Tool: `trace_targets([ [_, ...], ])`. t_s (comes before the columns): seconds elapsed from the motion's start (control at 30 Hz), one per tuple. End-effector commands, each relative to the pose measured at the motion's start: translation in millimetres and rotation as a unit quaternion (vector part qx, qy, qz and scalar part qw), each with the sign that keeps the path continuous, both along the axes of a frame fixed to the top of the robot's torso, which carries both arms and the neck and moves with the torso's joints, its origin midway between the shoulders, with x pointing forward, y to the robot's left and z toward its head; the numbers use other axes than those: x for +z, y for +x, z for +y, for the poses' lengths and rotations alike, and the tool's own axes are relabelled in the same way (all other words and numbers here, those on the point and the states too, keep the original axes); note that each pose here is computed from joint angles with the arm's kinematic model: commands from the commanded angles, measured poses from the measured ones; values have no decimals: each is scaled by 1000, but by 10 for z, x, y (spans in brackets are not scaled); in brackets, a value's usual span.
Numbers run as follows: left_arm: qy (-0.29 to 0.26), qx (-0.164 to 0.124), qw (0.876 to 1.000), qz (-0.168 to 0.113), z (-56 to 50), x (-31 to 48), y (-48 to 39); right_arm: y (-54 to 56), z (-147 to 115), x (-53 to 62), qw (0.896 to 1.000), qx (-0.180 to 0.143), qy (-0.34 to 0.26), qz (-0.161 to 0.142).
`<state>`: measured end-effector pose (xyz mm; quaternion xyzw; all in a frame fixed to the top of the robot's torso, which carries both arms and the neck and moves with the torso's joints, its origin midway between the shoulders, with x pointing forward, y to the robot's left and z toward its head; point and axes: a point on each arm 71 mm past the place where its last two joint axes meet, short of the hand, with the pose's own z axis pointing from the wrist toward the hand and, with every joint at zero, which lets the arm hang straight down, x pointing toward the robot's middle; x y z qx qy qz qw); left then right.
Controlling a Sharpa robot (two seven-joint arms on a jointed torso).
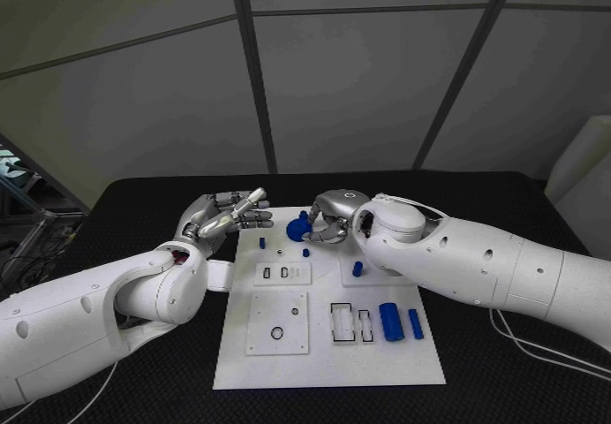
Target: Assemble the parts on the task board
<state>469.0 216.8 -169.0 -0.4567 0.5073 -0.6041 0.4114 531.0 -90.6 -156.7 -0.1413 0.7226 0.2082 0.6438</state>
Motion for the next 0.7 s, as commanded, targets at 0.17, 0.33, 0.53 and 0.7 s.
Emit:
trace_targets([
  [0.17, 0, -2, 1000, -4, 0, 15, 2, -42, -158, 121, 997, -15, 48, -55],
  [0.33, 1, 0, 1000, -4, 15, 12, 7, -103, -351, 190, 993, -14, 92, -71],
  [0.53, 1, 0, 1000, -4, 33, 5, 18, -162, -772, 192, 989, -18, 146, -13],
  [0.7, 1, -5, 1000, -8, 46, 0, 34, -136, -1230, 174, 984, -31, 173, 29],
])
